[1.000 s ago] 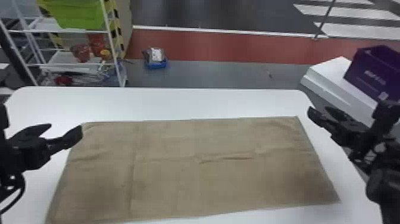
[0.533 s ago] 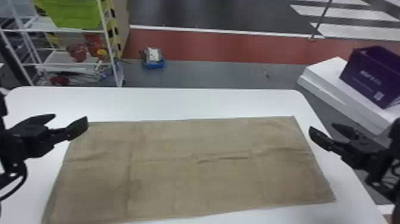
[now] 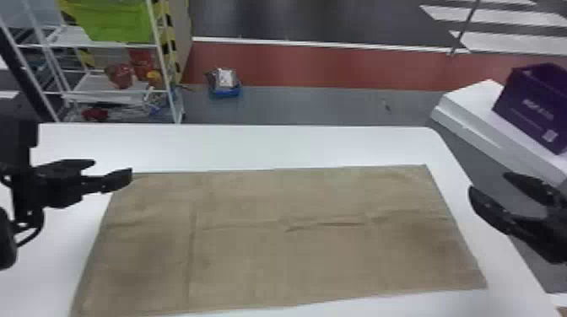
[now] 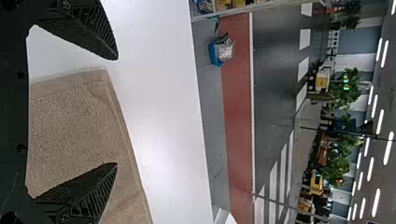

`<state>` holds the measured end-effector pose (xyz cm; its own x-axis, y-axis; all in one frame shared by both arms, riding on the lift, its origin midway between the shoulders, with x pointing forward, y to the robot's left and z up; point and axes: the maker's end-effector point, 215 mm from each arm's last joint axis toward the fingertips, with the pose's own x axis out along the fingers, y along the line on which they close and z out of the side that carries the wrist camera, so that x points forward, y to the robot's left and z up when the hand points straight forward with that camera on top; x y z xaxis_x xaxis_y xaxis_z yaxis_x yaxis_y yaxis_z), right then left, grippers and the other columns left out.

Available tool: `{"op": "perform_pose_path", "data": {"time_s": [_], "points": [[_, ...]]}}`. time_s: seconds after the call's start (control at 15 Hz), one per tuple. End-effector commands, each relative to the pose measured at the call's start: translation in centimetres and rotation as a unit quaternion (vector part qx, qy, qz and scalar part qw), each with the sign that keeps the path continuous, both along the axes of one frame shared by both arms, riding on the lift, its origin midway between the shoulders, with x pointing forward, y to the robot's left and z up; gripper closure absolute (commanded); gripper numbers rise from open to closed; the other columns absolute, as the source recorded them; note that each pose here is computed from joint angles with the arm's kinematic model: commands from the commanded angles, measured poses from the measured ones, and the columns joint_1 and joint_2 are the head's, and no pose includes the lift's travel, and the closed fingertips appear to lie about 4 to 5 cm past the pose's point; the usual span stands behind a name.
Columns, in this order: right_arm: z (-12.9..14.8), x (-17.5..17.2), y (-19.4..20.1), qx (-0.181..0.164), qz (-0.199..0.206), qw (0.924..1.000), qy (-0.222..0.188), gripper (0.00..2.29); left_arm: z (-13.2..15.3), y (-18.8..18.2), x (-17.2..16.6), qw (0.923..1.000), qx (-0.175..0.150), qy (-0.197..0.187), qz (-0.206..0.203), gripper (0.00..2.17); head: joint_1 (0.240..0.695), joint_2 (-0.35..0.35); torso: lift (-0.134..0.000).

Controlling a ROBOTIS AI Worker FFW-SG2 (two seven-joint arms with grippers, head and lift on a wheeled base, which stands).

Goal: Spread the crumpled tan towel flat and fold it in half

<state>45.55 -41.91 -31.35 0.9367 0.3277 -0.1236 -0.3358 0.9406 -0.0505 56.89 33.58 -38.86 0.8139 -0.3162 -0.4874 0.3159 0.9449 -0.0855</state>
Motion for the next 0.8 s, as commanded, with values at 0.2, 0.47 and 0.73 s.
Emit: {"op": "perform_pose_path", "data": {"time_s": [0.2, 0.47, 0.73], "points": [[3.4, -2.5, 0.3, 0.007, 0.001, 0.9997, -0.024, 0.17, -0.8, -1.0, 3.4, 0.9979, 0.044, 0.006, -0.046, 0.21, 0.695, -0.091, -0.124], [3.5, -3.6, -0.3, 0.015, -0.002, 0.9995, -0.028, 0.17, -3.5, -1.0, 3.7, 0.9931, 0.071, 0.052, -0.077, 0.28, 0.695, -0.098, -0.124], [3.8, -3.9, -0.3, 0.023, 0.001, 0.9991, -0.035, 0.17, -4.6, 0.1, 3.3, 0.9901, 0.095, 0.068, -0.078, 0.44, 0.695, -0.104, -0.124]]}}
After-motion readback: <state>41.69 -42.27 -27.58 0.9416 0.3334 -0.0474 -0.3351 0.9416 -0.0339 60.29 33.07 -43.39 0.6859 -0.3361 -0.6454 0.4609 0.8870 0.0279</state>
